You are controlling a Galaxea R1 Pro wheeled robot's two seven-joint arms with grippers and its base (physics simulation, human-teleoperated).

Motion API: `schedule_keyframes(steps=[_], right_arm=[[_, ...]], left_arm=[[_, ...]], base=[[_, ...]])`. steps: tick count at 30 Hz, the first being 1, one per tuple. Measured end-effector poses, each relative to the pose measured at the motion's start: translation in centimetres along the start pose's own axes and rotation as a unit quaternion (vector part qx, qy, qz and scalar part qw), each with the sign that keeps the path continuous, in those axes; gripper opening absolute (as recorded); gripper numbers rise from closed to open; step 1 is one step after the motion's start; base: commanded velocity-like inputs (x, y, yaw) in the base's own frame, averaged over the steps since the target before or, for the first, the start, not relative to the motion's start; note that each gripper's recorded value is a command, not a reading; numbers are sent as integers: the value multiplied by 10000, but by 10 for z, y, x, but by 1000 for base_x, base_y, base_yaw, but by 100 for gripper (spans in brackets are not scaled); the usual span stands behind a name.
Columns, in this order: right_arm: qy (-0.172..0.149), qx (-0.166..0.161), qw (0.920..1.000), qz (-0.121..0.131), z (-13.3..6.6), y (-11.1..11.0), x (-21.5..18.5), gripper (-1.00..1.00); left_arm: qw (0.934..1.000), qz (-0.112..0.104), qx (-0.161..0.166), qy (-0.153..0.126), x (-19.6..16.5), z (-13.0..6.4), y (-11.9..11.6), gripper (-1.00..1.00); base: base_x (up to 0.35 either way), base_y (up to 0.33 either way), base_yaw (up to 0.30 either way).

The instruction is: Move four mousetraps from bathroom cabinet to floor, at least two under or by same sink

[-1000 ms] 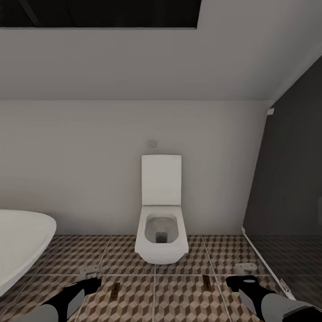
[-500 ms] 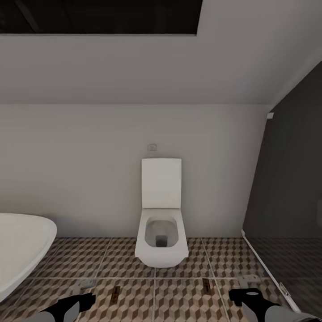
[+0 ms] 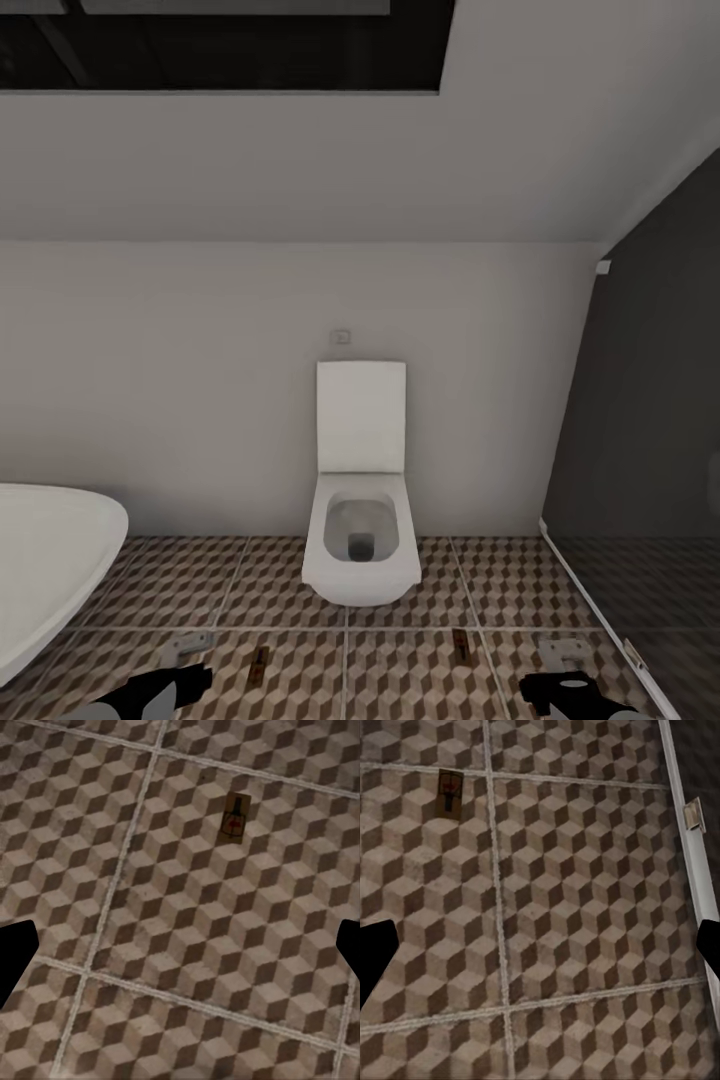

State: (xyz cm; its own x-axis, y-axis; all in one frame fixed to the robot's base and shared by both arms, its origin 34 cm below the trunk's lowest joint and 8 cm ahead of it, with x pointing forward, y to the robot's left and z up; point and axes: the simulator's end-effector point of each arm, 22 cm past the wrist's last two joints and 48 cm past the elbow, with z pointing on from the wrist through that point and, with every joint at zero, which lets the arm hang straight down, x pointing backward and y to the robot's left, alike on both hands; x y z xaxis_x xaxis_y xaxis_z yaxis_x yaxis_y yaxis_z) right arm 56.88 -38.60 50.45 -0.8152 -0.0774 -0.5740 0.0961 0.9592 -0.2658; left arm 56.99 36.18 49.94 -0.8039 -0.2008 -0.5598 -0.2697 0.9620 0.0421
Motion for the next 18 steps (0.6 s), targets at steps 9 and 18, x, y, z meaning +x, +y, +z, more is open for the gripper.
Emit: schedule_keyframes(steps=[9, 18], right_arm=[[179, -3, 9998, -51, -13, -3, 17, 100], [323, -14, 9994, -86, -26, -5, 28, 100]], left_arm=[[10000, -5, -10, 6, -11, -13, 2, 100], [10000, -5, -8, -6, -23, -26, 2, 100]], base=[[0, 0, 0], [0, 0, 0]])
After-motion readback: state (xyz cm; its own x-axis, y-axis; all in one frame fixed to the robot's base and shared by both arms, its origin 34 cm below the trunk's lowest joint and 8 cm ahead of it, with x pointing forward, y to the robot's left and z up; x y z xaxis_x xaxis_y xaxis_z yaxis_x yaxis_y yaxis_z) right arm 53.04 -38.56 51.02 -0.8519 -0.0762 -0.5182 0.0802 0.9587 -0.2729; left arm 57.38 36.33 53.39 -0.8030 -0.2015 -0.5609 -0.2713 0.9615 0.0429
